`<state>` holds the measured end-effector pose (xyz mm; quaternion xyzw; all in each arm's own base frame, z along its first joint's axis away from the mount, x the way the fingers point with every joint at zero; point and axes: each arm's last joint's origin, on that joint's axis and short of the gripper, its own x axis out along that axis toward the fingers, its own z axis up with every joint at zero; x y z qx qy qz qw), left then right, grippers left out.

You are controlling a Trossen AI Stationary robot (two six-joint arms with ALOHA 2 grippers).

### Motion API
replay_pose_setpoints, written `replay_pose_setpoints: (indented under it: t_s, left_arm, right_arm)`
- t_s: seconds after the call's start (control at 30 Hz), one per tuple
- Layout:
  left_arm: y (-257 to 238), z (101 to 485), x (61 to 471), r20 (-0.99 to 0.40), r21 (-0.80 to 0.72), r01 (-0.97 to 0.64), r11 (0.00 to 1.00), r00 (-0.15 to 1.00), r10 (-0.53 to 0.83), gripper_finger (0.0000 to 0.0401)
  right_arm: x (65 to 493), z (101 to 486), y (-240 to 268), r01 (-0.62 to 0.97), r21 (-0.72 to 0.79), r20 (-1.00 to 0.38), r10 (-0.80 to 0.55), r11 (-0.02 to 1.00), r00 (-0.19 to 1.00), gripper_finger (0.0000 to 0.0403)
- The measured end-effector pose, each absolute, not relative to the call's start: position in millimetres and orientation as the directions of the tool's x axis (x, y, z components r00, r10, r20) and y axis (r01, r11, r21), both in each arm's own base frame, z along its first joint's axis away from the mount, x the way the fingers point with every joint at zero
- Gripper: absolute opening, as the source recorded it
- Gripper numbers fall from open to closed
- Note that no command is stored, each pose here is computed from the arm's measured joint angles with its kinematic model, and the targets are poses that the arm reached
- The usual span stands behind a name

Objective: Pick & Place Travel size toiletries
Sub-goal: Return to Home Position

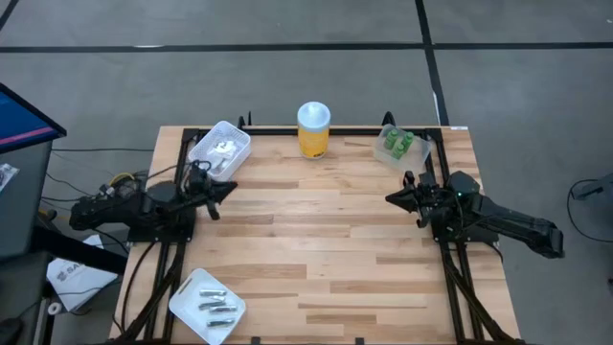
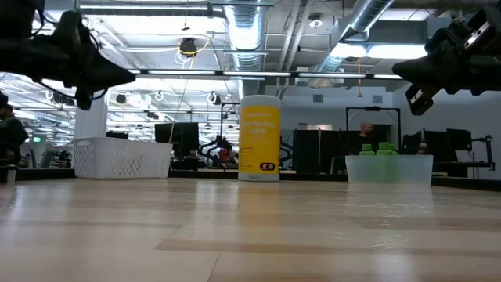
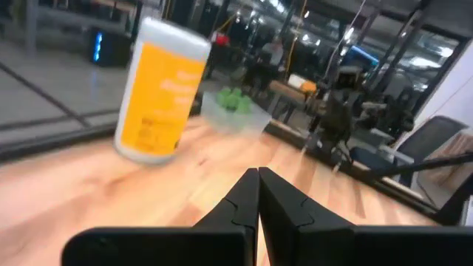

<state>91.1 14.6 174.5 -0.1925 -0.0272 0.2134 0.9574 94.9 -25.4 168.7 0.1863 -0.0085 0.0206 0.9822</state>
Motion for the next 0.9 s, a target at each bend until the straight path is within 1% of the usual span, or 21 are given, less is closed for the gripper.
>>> replay_pose_setpoints:
  t_s: [0.13, 0.37, 0.9]
  left_arm:
    - [14.9, 173.7, 95.2, 0.069, -0.309, -0.382, 0.871, 0.905, 0.421, 0.0001]
    - [14.9, 169.5, 97.2, 0.036, -0.272, -0.395, 0.877, 0.907, 0.419, 0.0001]
    - [15.3, 165.2, 101.0, -0.015, -0.257, -0.417, 0.872, 0.904, 0.428, 0.0001]
  right_arm:
    - [94.9, 168.8, -25.4, -0.043, 0.365, 0.025, 0.036, 0.93, 0.999, 0.0008]
    - [94.9, 168.7, -25.4, -0.042, 0.365, 0.025, 0.036, 0.93, 0.999, 0.0008]
    - [94.9, 168.8, -25.4, -0.043, 0.365, 0.025, 0.036, 0.93, 0.999, 0.0008]
